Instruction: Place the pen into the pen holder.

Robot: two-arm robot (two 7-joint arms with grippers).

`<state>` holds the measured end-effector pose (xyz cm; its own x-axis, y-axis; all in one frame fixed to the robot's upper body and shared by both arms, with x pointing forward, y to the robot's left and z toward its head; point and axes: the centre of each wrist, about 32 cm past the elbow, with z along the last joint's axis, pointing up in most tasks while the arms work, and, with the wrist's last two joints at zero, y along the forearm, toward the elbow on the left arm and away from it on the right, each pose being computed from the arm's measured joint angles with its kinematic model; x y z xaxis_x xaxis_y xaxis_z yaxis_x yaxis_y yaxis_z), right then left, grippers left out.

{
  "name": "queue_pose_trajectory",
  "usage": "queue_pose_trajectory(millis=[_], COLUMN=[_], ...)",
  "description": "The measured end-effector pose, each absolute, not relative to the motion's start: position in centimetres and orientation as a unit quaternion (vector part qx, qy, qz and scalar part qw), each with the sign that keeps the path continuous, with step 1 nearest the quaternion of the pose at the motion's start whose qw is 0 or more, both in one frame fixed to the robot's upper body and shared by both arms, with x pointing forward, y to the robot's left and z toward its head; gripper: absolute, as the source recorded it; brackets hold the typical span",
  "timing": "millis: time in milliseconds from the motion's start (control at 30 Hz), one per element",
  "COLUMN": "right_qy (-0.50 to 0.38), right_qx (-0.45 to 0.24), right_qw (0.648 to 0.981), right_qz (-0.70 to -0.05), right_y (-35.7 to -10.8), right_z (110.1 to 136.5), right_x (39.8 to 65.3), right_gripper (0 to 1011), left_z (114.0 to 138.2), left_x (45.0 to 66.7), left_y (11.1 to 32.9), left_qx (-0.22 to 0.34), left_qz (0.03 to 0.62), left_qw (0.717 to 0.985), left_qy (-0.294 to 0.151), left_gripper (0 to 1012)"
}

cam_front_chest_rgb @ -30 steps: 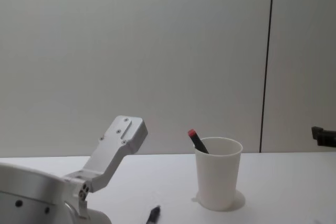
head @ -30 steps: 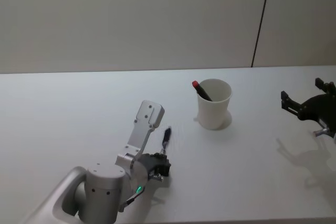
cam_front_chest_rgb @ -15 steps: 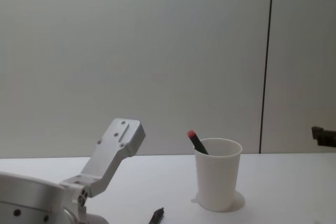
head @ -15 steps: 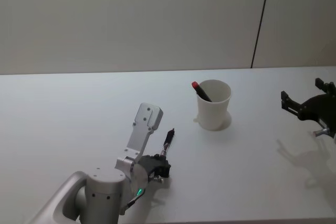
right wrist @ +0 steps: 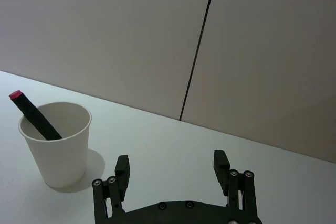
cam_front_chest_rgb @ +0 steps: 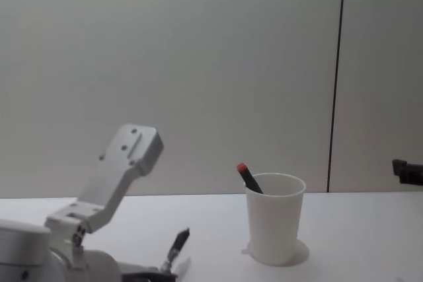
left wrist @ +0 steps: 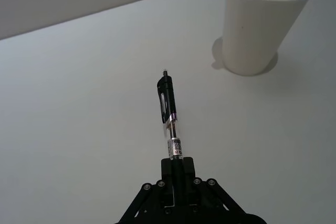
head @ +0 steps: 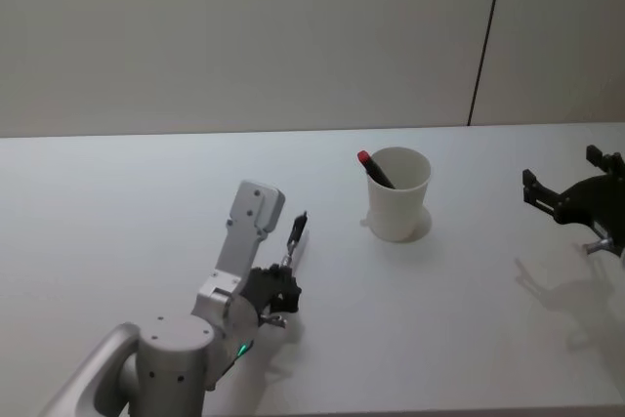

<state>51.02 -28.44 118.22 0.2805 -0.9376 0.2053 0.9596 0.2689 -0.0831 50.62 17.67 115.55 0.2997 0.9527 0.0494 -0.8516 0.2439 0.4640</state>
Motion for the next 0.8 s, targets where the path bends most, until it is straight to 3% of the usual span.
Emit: queue_pose_trajectory(millis=[433,800], right_qy=[-0.057,-0.057], right_qx=[-0.095,-0.095], right_qw=[0.794,0.794], right_qz=[-0.597,-0.597], right_y=[-28.4,-28.4], right_z=[118.2,118.2], right_x=[51.0,51.0], right_gripper=[1002,1002], left_z=[116.1,116.5], left_x=[49.3,48.4], left_y=[19.2,20.7], left_qx=[0.156,0.103], left_qz=[0.585,0.560], left_qw=[0.794,0.822], left_qy=[0.057,-0.008], left_gripper=[133,133])
